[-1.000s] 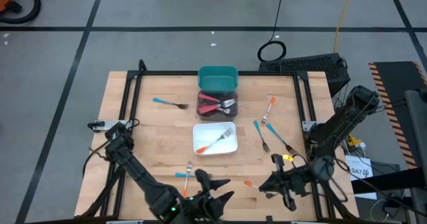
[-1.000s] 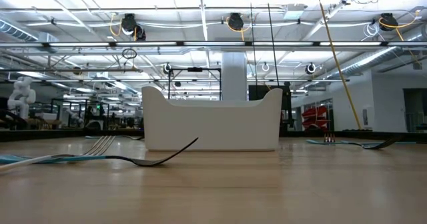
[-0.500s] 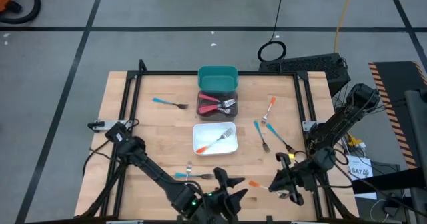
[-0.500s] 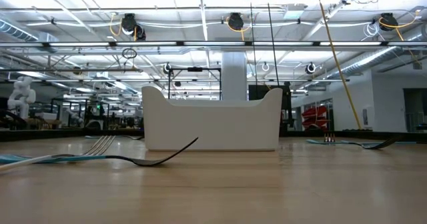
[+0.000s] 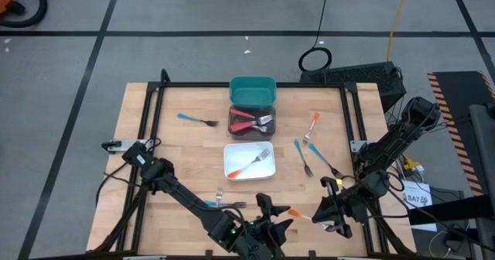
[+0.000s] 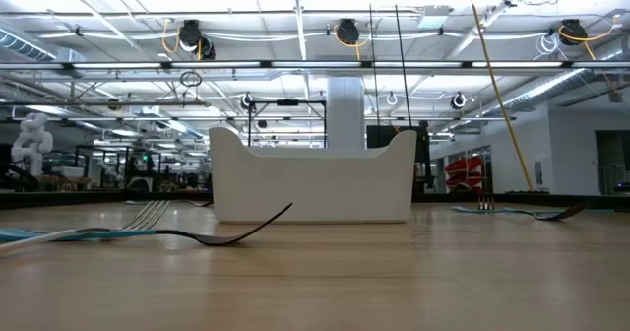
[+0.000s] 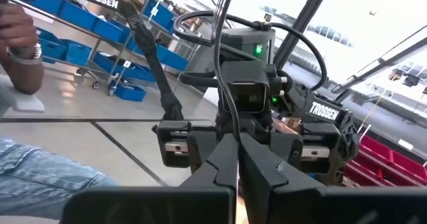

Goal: Sort silverware by color (type)
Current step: Put the left orange fork into the white bin

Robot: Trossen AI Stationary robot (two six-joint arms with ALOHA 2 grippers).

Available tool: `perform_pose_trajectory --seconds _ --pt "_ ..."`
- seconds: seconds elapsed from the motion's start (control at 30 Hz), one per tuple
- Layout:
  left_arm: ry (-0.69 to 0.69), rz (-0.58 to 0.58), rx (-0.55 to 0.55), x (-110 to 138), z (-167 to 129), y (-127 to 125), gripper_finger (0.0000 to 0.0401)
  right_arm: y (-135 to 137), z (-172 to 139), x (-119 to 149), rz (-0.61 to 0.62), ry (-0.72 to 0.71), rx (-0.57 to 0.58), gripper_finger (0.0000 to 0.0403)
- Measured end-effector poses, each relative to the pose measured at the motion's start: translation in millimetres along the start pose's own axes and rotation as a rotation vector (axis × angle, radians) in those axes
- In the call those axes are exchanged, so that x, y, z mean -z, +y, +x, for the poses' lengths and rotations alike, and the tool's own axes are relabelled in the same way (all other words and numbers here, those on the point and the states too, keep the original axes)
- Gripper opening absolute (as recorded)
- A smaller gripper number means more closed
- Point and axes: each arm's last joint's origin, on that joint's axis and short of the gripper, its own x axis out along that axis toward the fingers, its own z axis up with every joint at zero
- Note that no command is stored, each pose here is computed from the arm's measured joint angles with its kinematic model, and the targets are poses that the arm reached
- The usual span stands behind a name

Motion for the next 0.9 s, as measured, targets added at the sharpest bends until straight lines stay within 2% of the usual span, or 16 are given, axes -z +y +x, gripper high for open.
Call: perform_pose_trajectory --seconds 0.3,0.57,0.67,0.9 --pt "-0.003 -0.024 -0.004 1.8 5.1 -1.7 0.0198 -0.8 -0.1 -2.5 -0.01 -0.033 -0.004 0.0" --pt "-0.008 0.021 -0.045 7.6 15.6 -7.7 0.0193 -0.8 -0.1 -2.5 -0.005 -0.032 -0.005 0.0" --pt "-0.013 0.013 -0.049 6.7 15.6 -7.6 0.0171 -0.8 -0.1 -2.4 -0.004 -0.032 -0.005 0.0" --pt "-0.029 0.012 -0.047 4.9 14.4 -9.1 0.0088 -0.6 -0.1 -2.1 -0.002 -0.028 -0.006 0.0"
